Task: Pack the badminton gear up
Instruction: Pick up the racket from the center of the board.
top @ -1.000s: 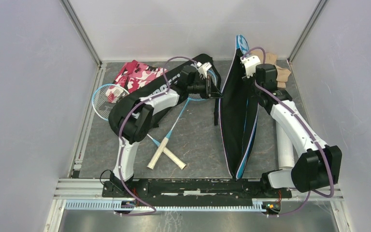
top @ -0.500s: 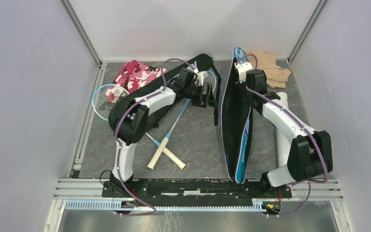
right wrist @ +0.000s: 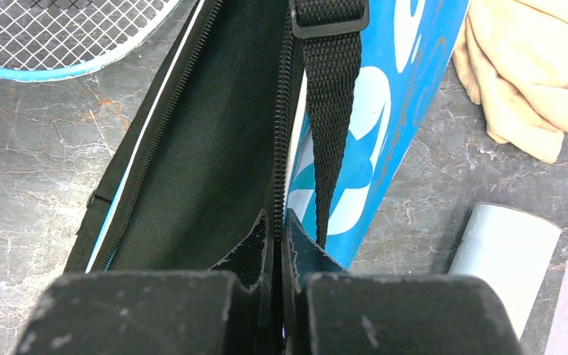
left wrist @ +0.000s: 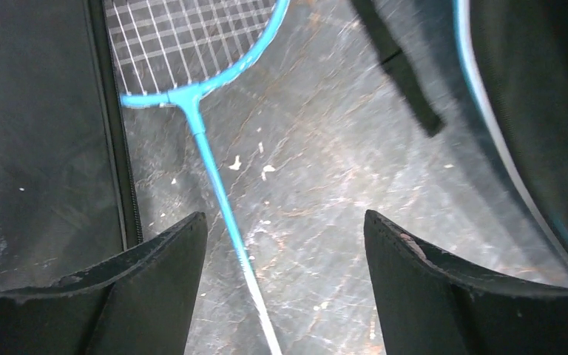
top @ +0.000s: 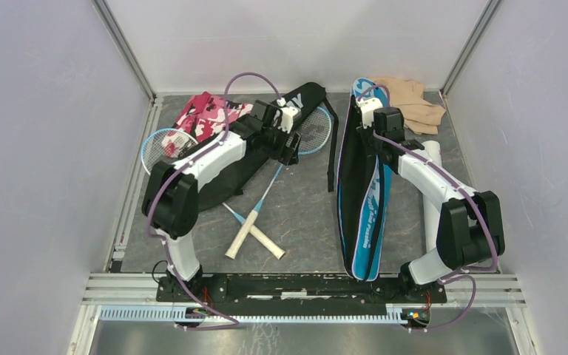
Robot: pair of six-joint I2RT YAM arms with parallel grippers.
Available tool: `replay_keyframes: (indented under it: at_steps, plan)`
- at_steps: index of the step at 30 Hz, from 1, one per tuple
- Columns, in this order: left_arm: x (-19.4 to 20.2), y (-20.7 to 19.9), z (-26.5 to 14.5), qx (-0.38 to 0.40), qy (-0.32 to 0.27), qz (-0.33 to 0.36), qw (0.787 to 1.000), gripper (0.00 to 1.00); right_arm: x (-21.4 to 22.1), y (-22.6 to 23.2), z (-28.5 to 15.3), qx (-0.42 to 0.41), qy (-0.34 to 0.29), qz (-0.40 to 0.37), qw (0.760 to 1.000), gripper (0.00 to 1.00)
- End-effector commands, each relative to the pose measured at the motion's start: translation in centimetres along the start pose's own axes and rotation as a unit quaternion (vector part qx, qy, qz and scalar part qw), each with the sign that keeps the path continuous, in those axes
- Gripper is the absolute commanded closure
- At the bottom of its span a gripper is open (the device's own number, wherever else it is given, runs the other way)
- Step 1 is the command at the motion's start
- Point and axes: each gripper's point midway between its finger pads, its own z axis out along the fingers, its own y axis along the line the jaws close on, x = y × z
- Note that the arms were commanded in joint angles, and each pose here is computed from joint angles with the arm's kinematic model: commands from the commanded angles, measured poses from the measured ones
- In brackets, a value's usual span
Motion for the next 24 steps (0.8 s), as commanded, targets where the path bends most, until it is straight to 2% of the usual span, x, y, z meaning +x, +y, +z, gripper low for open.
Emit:
replay_keyframes:
  at_steps: [1,10,17,24]
  plan:
    - [3.5,3.1,2.6,-0.053,0.068,0.043,0.995,0.2,-2.7,-0.1,-0.4,-0.006,-0.033,0.008,0.999,1.0]
    - [5.0,5.6,5.4,-0.096,0.08,0.045,0.991,0.32,-2.2,0.6,-0.3,-0.026,-0.03,0.003,0.999,1.0]
    - [6.9,4.4,6.4,-0.064,0.089,0.018,0.994,0.52,-2.0,0.5,-0.1,-0.024,-0.025,0.0,0.999,1.0]
    - [6.9,3.5,6.3,-0.052,0.068,-0.015,0.996,0.7,-2.8,-0.9,-0.6,-0.003,-0.025,-0.009,1.0,1.0]
